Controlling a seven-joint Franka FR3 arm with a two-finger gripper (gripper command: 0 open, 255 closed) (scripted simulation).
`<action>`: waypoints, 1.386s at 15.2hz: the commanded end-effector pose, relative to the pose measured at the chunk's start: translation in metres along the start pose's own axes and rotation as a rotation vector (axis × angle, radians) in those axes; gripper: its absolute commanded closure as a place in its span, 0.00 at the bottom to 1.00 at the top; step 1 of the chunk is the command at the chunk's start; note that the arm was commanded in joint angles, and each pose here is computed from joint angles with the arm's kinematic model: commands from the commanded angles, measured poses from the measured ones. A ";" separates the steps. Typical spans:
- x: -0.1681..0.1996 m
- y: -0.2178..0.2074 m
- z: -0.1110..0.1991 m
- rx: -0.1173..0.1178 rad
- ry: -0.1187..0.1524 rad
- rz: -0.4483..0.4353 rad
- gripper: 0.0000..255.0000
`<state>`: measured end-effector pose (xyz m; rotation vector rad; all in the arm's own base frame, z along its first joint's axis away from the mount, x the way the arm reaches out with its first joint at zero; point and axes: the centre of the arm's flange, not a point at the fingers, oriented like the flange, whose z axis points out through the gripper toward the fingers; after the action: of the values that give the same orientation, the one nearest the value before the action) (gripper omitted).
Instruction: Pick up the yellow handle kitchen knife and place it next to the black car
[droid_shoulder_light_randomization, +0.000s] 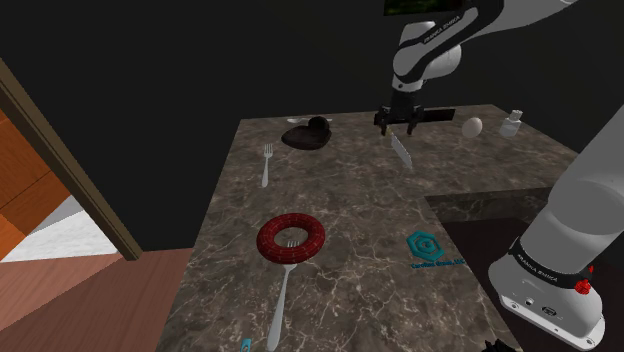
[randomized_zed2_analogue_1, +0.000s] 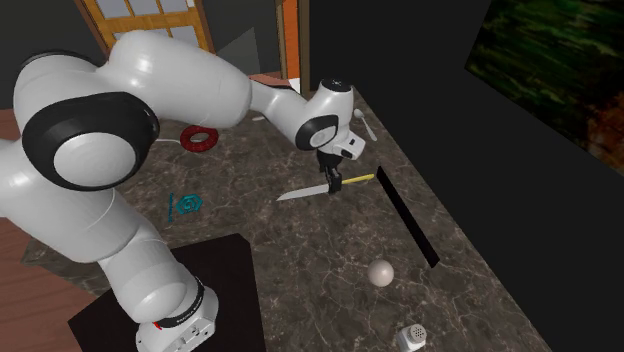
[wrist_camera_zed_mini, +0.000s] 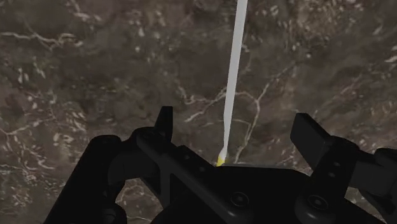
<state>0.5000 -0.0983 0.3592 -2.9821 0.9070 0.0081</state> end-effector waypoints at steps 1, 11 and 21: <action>0.002 -0.001 0.011 0.000 0.001 0.002 0.00; 0.002 -0.001 0.029 0.000 0.001 0.002 0.00; 0.002 -0.001 0.029 0.000 0.001 0.002 1.00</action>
<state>0.5024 -0.0984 0.3298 -2.9812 0.9100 0.0064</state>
